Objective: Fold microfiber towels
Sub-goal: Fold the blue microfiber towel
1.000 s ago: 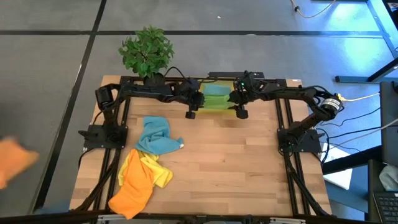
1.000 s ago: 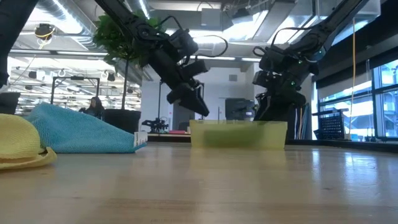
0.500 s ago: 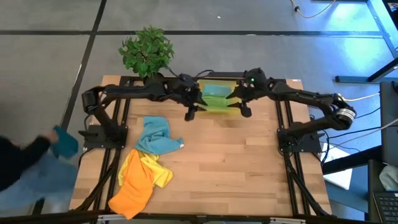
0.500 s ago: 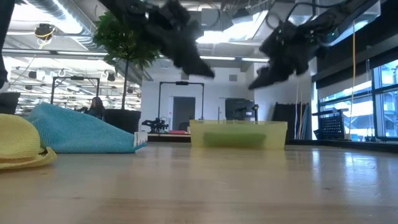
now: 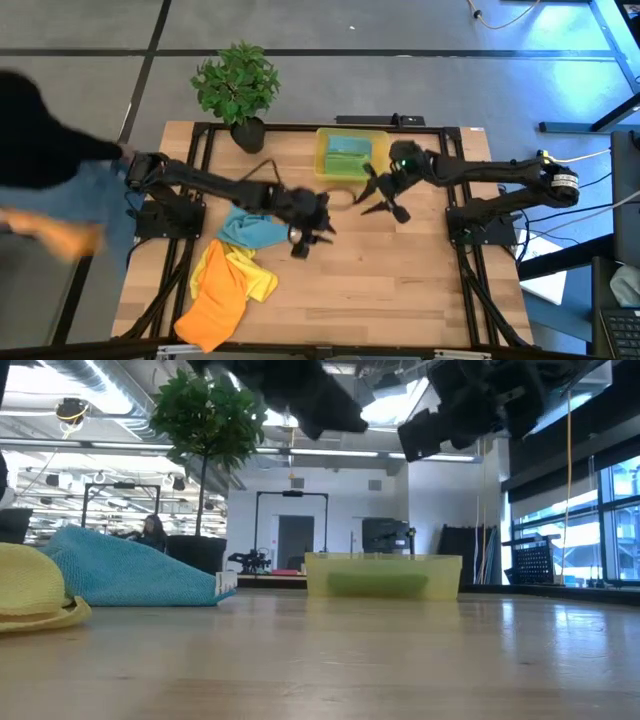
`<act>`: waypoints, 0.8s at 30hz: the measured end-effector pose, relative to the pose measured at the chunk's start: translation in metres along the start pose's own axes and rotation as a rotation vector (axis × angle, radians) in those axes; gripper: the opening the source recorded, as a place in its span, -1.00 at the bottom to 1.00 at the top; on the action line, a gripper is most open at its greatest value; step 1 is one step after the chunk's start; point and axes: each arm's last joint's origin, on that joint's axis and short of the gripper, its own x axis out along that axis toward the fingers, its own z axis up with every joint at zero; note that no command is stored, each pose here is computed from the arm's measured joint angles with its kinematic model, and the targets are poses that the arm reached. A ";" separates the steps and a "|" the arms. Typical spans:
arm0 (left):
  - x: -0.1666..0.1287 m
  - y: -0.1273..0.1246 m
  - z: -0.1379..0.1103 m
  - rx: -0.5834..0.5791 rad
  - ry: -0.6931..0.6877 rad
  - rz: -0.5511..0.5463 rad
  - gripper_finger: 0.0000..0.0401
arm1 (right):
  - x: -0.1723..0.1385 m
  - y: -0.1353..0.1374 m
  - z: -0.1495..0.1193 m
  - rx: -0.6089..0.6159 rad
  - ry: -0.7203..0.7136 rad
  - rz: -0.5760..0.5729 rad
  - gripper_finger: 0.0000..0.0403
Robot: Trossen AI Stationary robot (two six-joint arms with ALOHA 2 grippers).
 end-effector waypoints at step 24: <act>-0.022 -0.123 -0.083 -0.029 -0.321 0.073 -0.43 | 0.041 0.096 -0.030 -0.055 -0.280 -0.091 -0.34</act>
